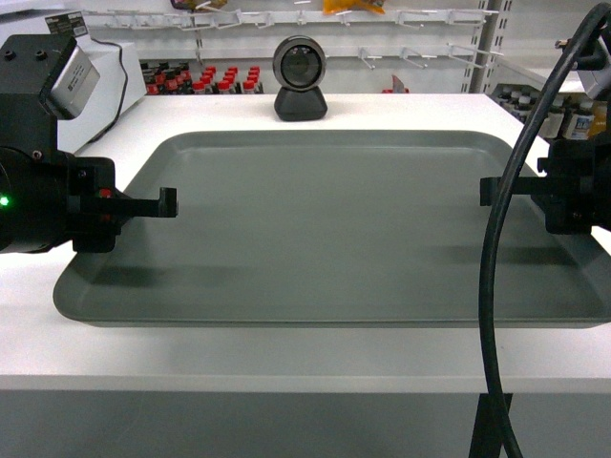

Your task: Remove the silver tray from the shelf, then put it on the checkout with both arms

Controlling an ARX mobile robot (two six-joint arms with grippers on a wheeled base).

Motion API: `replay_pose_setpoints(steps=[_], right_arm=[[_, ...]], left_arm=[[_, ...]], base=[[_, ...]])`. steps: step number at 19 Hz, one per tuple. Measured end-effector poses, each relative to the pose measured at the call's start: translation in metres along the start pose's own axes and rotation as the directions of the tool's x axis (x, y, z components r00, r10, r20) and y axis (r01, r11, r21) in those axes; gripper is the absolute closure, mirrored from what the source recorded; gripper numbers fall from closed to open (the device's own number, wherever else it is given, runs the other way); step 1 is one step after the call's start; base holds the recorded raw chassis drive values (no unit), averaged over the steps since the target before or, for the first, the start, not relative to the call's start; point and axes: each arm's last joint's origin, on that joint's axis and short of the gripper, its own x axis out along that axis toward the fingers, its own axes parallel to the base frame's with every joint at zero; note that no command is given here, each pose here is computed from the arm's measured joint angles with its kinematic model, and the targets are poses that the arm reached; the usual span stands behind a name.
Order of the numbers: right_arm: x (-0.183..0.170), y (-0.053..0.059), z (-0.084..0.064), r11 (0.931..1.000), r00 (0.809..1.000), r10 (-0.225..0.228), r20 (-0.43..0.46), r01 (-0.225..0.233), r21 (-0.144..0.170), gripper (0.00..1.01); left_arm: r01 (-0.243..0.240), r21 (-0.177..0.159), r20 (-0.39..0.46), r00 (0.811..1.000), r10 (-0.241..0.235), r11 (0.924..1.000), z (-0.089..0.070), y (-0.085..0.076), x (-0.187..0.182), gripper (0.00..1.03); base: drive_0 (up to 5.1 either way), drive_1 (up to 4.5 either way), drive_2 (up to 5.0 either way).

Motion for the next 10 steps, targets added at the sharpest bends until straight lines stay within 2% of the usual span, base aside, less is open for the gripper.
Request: replay_pose_setpoints(steps=[10], right_arm=[[0.0001,-0.0001,-0.0001,1.0,1.0,-0.001,-0.001,0.001,0.0,0.98]], left_arm=[[0.0,0.0,0.002,1.0,0.0,1.0,0.0001,0.0,0.0,1.0]], base=[[0.0,4.16,-4.2]])
